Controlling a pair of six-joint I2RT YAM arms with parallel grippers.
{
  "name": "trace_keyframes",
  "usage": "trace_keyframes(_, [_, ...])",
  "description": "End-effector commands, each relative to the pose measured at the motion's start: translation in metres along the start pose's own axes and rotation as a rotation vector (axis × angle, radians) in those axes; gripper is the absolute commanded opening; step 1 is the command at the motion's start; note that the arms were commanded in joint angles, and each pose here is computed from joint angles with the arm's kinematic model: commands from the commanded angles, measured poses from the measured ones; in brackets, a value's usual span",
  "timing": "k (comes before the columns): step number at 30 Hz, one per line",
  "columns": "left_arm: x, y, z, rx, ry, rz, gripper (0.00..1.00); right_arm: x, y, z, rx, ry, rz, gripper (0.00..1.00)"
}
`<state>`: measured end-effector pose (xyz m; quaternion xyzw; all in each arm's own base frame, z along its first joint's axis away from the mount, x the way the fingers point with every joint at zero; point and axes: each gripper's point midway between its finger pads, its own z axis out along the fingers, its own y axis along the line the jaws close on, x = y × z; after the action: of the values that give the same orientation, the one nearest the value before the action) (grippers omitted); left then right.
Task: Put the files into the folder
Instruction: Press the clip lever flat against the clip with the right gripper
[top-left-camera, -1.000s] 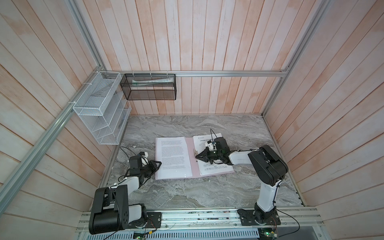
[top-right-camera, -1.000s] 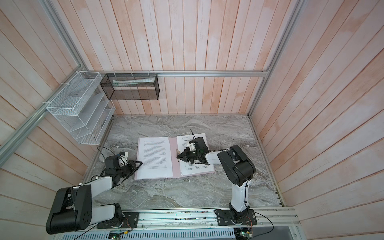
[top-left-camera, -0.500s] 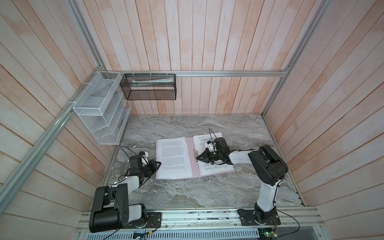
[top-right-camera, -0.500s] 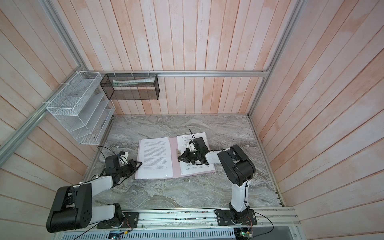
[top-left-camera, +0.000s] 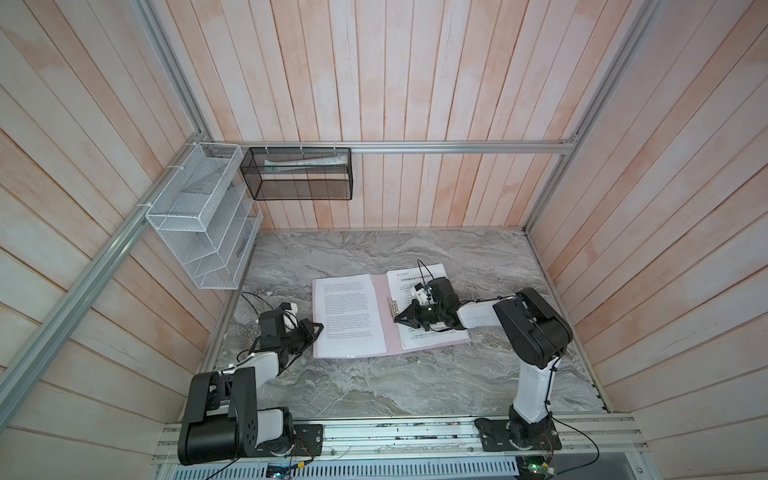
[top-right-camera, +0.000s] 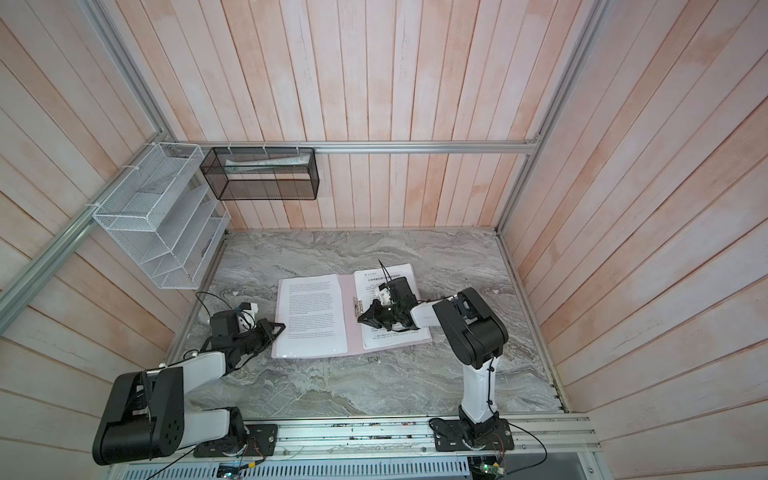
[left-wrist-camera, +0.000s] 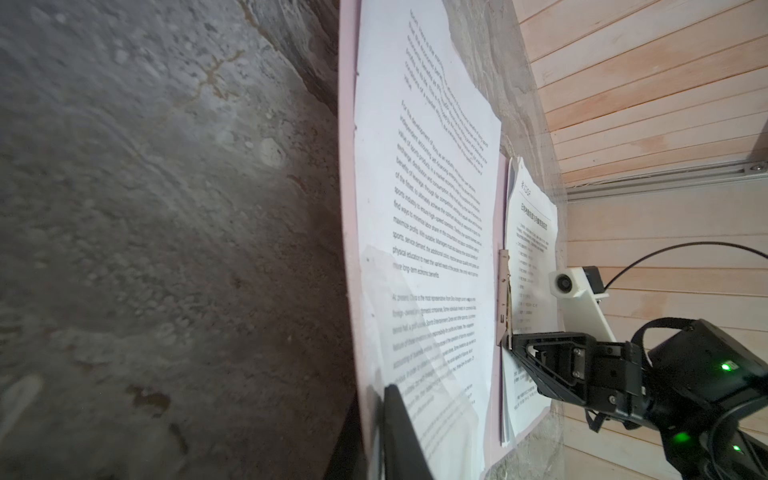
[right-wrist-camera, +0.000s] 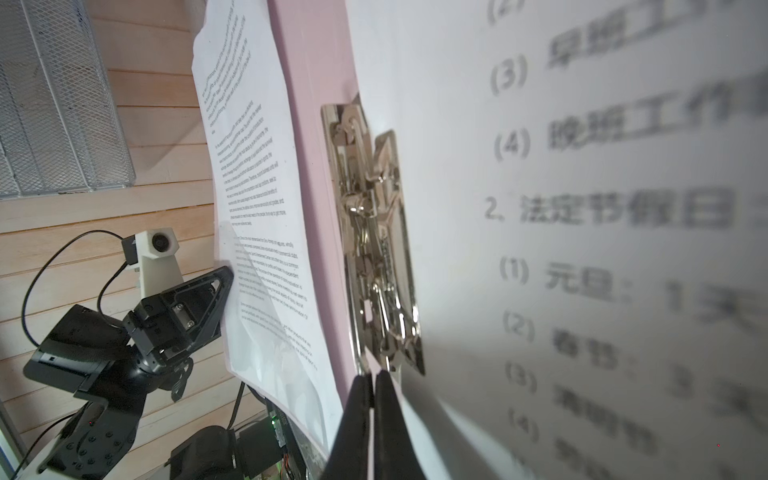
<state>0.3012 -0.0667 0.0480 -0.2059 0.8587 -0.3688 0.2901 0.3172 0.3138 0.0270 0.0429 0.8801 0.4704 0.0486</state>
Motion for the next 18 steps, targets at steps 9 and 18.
trace_keyframes(9, [-0.007,-0.004,0.000,0.005,-0.015,0.032,0.10,0.022,-0.099,0.002,0.335,0.016,0.129,0.00])
trace_keyframes(18, [-0.006,-0.005,0.002,0.002,-0.009,0.039,0.10,0.044,-0.101,0.023,0.332,0.091,0.123,0.00])
